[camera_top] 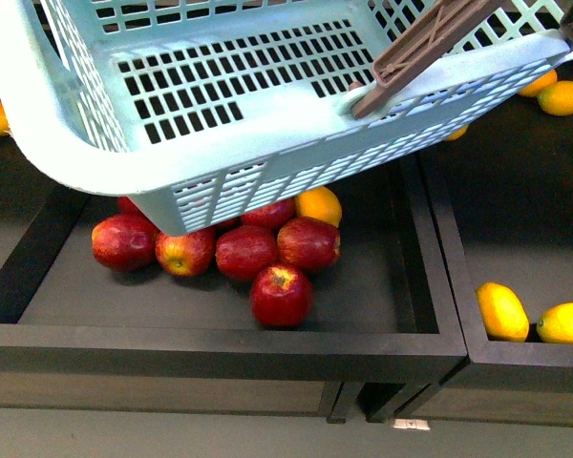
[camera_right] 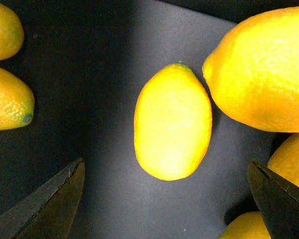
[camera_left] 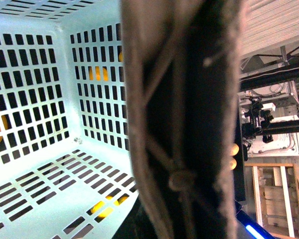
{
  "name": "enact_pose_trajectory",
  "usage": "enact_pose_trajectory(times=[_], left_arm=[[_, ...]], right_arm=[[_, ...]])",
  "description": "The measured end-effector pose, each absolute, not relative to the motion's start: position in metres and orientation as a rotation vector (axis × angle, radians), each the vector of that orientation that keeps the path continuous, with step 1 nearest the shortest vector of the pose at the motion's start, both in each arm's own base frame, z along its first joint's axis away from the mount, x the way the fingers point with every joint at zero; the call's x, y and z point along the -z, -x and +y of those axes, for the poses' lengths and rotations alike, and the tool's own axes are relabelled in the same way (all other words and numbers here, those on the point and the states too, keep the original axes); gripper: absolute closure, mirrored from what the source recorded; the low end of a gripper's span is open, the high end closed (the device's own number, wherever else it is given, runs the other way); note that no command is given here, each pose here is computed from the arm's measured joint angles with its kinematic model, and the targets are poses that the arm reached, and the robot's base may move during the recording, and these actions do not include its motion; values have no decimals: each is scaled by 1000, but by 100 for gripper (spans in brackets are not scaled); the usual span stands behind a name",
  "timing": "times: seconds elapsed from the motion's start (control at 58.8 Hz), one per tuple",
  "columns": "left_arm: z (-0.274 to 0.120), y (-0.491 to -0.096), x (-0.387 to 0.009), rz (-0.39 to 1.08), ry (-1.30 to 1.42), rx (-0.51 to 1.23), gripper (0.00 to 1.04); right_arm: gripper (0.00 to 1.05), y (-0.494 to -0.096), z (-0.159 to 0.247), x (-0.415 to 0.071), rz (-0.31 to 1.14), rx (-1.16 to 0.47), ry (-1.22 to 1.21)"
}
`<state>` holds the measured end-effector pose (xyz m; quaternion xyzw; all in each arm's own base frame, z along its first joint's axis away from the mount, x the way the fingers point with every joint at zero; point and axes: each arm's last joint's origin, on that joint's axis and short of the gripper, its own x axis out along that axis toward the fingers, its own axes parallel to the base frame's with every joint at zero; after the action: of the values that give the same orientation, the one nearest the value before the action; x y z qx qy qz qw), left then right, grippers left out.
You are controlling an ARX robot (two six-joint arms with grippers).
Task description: Pick lemon and mango into basket
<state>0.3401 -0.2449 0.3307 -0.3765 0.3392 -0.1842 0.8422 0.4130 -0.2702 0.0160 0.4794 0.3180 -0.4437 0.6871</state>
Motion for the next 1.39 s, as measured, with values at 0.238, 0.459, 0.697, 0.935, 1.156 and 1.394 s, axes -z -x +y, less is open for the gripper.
enact_pose_trajectory(times=[0.238, 0.459, 0.697, 0.935, 1.156, 1.394], left_arm=[[-245, -340, -331, 717, 795, 390, 100], [-245, -340, -331, 717, 795, 390, 100], [-245, -340, -331, 717, 796, 389, 100], [-245, -340, -331, 717, 796, 390, 100], [-245, -340, -331, 717, 796, 389, 100], [-245, -340, -331, 717, 796, 390, 100]], right_arm=[[9, -417, -273, -13, 708, 1001, -1071], [9, -419, -272, -2, 740, 1013, -1078], [9, -418, -270, 5, 761, 1029, -1079], [9, -426, -276, 5, 748, 1037, -1070], [9, -432, -279, 21, 779, 1062, -1061], [14, -439, -283, 28, 784, 1065, -1053]])
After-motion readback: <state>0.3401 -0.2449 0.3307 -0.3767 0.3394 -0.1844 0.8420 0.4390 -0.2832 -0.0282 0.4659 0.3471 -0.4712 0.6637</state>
